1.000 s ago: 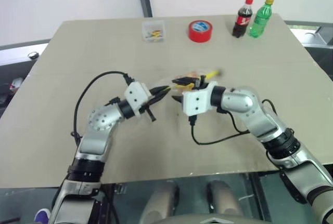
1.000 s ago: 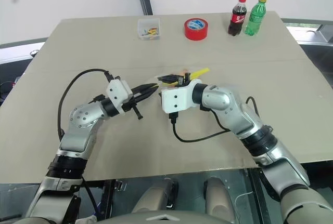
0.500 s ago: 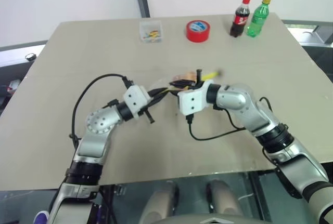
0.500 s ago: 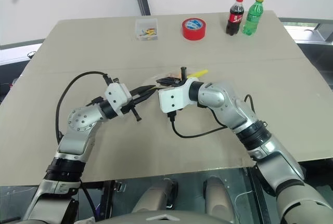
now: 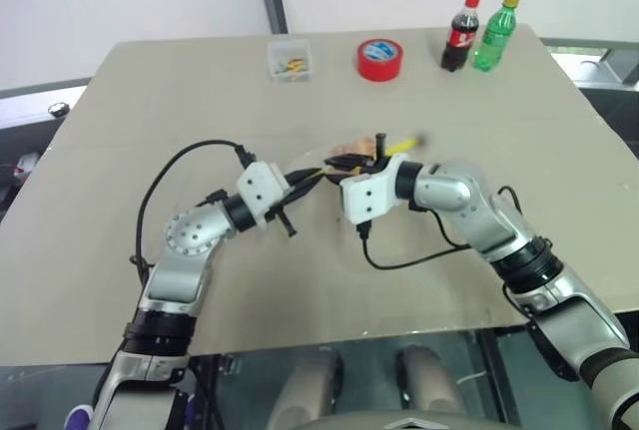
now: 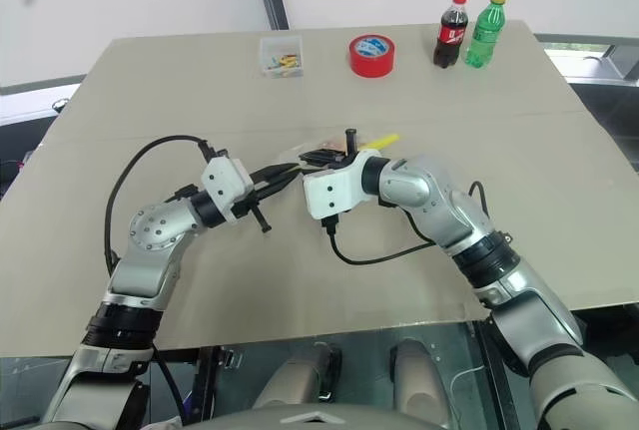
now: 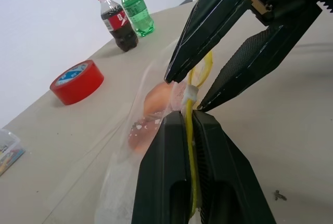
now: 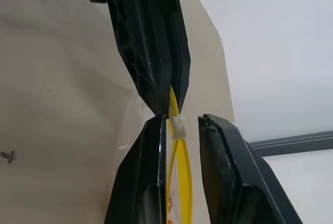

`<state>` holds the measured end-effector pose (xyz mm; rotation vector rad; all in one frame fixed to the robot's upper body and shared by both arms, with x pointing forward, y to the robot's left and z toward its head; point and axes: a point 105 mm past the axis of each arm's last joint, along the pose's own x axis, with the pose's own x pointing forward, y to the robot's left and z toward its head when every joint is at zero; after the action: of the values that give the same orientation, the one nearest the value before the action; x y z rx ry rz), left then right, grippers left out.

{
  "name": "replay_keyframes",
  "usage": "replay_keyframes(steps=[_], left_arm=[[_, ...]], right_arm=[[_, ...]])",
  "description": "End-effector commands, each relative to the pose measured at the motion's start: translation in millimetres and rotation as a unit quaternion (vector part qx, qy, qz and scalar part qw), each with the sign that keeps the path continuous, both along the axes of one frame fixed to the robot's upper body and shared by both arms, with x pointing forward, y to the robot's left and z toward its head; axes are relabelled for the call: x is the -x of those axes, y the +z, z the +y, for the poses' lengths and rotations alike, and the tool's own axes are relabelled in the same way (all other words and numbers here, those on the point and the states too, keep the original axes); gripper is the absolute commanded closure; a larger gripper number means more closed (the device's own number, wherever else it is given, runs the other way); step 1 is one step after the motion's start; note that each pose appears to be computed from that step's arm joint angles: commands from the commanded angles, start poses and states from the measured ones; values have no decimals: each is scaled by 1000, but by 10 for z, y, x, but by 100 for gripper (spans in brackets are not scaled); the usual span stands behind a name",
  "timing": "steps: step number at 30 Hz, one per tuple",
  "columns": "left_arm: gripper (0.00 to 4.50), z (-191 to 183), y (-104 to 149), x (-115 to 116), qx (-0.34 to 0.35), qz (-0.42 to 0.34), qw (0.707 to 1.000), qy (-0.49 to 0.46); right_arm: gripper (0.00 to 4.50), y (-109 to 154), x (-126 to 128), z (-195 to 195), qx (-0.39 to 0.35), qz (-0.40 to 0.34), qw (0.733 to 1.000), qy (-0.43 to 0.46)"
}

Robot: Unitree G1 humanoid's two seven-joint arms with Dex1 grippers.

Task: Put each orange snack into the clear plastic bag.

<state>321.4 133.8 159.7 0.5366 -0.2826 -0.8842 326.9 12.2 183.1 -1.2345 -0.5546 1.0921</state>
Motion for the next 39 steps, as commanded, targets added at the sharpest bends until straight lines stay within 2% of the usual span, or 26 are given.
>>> replay_keyframes(steps=[1, 16, 39], left_arm=[[450, -130, 202, 109, -8, -50, 998, -34], [450, -128, 223, 126, -4, -54, 998, -31], [450, 5, 110, 27, -12, -31, 999, 0]], right_arm=[[347, 70, 20, 37, 5, -16, 1000, 13], [347, -16, 11, 44, 24, -5, 1000, 19], [347, 36, 33, -33, 19, -8, 1000, 9]])
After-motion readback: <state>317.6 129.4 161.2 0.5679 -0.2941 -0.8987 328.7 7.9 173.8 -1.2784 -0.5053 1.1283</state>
